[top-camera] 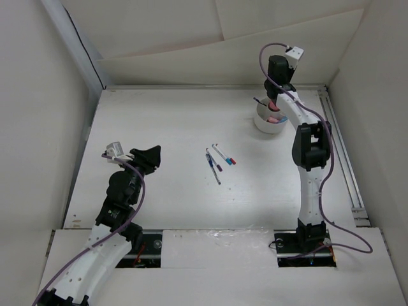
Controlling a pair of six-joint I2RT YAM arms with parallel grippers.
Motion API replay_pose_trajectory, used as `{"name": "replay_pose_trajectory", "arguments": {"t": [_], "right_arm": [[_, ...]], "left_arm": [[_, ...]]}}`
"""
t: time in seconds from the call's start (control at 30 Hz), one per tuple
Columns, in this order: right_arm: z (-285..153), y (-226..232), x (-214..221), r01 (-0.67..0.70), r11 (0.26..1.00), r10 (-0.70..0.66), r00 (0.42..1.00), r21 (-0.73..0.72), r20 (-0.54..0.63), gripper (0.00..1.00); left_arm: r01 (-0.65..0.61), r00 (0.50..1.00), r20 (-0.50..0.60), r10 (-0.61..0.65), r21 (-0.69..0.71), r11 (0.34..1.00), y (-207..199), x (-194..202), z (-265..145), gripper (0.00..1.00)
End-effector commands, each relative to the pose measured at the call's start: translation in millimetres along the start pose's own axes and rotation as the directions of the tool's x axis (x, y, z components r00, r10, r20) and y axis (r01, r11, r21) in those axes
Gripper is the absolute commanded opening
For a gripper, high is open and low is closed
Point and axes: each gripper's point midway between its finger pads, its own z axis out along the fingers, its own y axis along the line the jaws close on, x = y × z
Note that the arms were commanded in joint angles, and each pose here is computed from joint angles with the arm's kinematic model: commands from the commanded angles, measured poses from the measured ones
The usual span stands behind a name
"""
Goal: Sort the stationery into containers
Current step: Place the pen in the storage box.
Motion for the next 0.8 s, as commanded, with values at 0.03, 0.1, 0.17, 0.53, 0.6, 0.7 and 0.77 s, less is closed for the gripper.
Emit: {"name": "replay_pose_trajectory", "arguments": {"t": [0.03,0.1,0.17,0.53,0.6,0.7,0.77], "right_arm": [[-12.2,13.3,-26.9,-0.038,0.999,0.039,0.998,-0.02,0.057,0.0],[-14.4,16.3,-11.4,-0.016,1.0,0.017,0.999,-0.024,0.039,0.0],[-17.1,18.2,-1.6,-0.003,1.0,0.004,1.0,-0.022,0.031,0.0],[-38.6,2.3,-5.7,-0.023,1.0,0.024,1.0,-0.019,0.017,0.18],[-46.4,-1.2,-21.6,-0.041,0.999,0.042,0.999,-0.034,0.03,0.32],[-55.9,-6.9,-35.5,-0.054,0.997,0.056,0.998,-0.049,0.038,0.51],[-64.2,-3.2,-40.2,-0.067,0.995,0.07,0.997,-0.072,0.039,0.57]], "left_arm": [[0.0,0.999,0.044,-0.001,0.034,0.999,-10.7,-12.3,1.2,0.41],[0.0,0.999,0.044,-0.001,0.034,0.999,-10.7,-12.3,1.2,0.41],[0.0,0.999,0.044,-0.001,0.034,0.999,-10.7,-12.3,1.2,0.41],[0.002,0.999,0.05,-0.004,0.04,0.999,-12.1,-14.3,0.0,0.41],[0.004,0.999,0.051,-0.006,0.053,0.999,-14.6,-15.1,-1.5,0.41],[0.004,0.999,0.052,-0.007,0.054,0.999,-14.6,-15.7,-3.0,0.41],[0.006,0.998,0.059,-0.01,0.061,0.998,-16.2,-18.0,-4.5,0.41]]}}
